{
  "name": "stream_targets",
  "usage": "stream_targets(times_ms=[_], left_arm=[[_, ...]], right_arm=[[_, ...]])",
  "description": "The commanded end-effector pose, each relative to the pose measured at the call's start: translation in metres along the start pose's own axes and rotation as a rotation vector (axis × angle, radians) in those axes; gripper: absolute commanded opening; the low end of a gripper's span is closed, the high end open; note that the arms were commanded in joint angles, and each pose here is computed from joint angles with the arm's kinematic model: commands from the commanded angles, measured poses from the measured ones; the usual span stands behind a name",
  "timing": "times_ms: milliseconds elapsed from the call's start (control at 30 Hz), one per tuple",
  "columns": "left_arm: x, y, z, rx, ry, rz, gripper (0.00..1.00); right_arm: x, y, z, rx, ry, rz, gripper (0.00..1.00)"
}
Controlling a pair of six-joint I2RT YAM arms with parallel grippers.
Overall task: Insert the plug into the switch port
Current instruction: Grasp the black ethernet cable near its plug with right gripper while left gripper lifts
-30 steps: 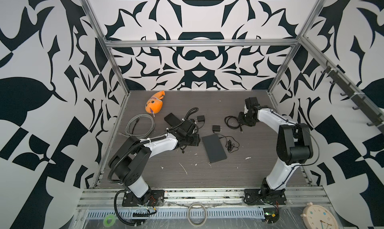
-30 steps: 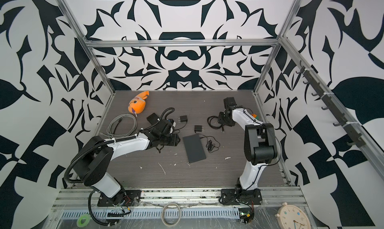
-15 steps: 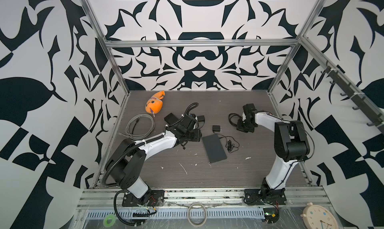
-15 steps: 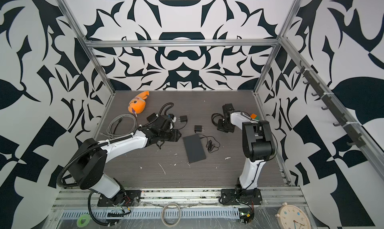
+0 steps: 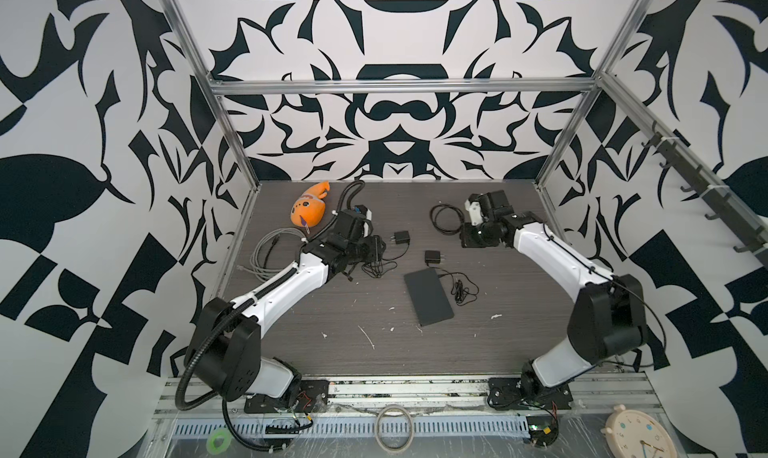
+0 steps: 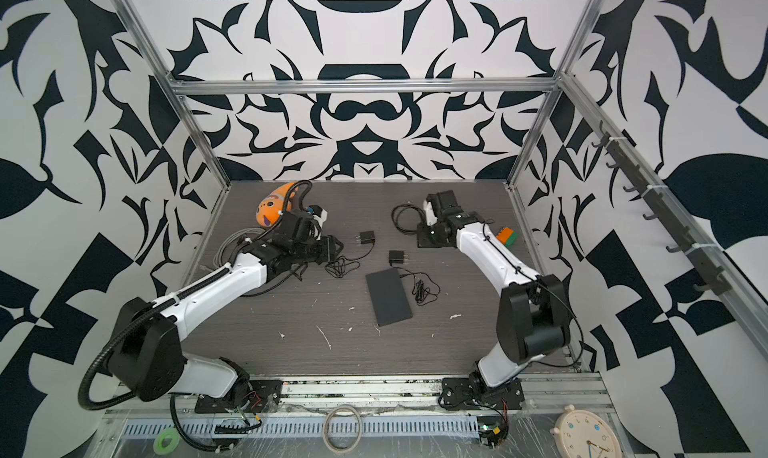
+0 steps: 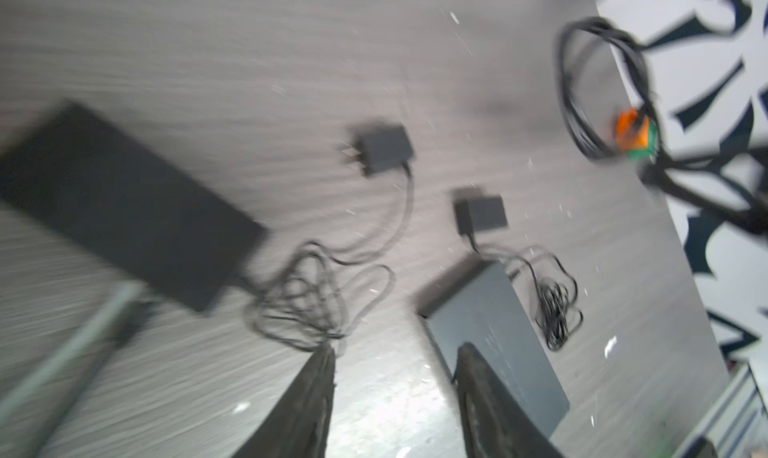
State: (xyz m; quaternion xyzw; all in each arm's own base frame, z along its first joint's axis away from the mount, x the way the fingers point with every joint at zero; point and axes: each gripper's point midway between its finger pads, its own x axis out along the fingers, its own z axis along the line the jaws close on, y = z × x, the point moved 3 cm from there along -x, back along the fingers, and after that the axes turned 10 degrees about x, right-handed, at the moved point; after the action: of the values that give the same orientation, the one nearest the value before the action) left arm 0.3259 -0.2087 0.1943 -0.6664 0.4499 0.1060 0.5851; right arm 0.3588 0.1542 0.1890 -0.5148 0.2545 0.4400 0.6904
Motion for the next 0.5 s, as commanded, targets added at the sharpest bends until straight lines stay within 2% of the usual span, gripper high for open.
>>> stream_targets(times_ms=[0,133,200,333,467], left_arm=[[-0.033,-0.016,0.017,-0.026,-0.049,-0.046,0.51],[-0.077,-0.028,0.043,-0.068,-0.142,-0.130,0.53],[-0.087,-0.029,0.049,-0.069,-0.151,-0.142,0.54],[-0.086,-0.016,0.052,-0.059,-0.153,-0.066,0.54],[-0.072,0.001,0.048,-0.047,-0.094,-0.004,0.53]], right_arm=[[-0.014,0.024,0.079,-0.237,-0.214,0.001,0.00],[-0.003,0.076,0.136,-0.446,-0.355,0.085,0.00],[0.011,0.103,0.150,-0.555,-0.359,0.119,0.00],[0.036,0.143,0.164,-0.666,-0.398,0.214,0.00],[0.064,0.183,0.169,-0.809,-0.393,0.291,0.00]])
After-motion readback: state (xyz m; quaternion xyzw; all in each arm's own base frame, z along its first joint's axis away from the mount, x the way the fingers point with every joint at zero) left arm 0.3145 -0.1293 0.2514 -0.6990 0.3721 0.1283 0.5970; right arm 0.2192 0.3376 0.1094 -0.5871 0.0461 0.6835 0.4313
